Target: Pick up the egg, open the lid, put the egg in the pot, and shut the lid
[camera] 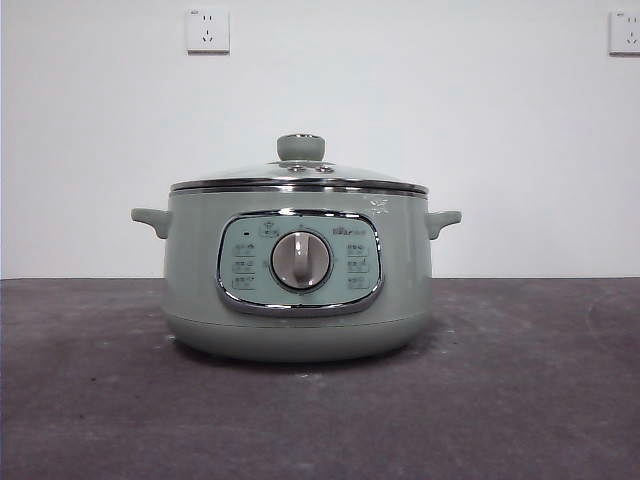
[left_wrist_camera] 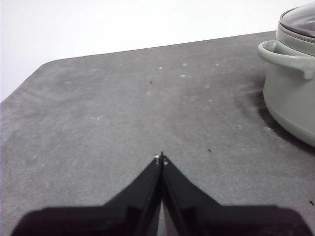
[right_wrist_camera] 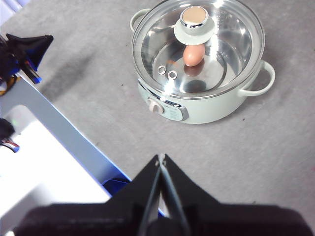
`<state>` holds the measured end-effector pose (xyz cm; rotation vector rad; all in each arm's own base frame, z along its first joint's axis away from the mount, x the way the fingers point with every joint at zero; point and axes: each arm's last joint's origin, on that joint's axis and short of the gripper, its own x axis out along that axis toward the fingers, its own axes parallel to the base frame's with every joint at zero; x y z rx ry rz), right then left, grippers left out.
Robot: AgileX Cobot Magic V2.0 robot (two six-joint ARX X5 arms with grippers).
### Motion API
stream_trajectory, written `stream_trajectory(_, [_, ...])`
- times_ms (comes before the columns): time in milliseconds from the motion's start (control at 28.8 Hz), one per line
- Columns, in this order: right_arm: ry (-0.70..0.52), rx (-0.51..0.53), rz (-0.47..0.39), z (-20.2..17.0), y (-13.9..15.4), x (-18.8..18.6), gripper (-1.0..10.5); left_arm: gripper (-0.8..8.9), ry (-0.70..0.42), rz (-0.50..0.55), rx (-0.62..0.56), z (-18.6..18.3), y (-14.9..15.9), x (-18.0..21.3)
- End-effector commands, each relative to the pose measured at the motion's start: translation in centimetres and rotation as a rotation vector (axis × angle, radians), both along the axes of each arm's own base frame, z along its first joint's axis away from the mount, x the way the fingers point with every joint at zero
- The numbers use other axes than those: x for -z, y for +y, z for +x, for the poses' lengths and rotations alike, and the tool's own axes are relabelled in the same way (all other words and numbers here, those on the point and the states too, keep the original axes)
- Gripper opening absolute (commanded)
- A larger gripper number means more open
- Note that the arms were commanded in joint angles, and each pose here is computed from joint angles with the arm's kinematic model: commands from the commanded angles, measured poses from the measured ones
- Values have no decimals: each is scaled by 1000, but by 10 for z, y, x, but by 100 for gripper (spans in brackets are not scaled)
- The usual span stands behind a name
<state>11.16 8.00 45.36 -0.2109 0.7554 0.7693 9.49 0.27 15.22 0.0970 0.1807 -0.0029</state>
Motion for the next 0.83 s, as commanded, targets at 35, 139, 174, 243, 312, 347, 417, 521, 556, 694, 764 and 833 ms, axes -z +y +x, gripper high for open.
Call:
stream_trajectory(35, [-119, 4, 26, -5, -9, -8, 1, -3, 14, -9, -7, 0, 0, 4])
stream_trajectory(139, [-315, 71, 166, -10, -26, -17, 1, -3, 14, -9, -7, 0, 0, 4])
stream_trajectory(174, [-358, 67, 212, -12, -31, -12, 1, -3, 14, -9, -7, 0, 0, 4])
stream_trajectory(243, [-438, 105, 238, -14, -39, 8, 1, -3, 14, -9, -7, 0, 0, 4])
stream_trajectory(312, [-525, 155, 248, -15, -45, 38, 1, -3, 14, -9, -7, 0, 0, 4])
stream_trajectory(347, [-567, 169, 257, -15, -47, 54, 1, -3, 14, -9, -8, 0, 0, 4])
stream_trajectory(417, [-625, 187, 268, -16, -50, 80, 1, -3, 14, -9, -7, 0, 0, 4])
stream_trajectory(521, [-663, 218, 276, -18, -53, 117, 1, -3, 14, -9, -7, 0, 0, 4])
stream_trajectory(556, [-668, 228, 278, -18, -54, 128, 1, -3, 14, -9, -7, 0, 0, 4])
stream_trajectory(694, [-688, 269, 270, -22, -59, 173, 1, -3, 14, -9, -7, 0, 0, 4])
stream_trajectory(764, [-694, 284, 265, -23, -60, 190, 1, -3, 14, -9, -7, 0, 0, 4])
stream_trajectory(833, [-701, 296, 263, -23, -61, 209, 1, -3, 14, -9, -7, 0, 0, 4])
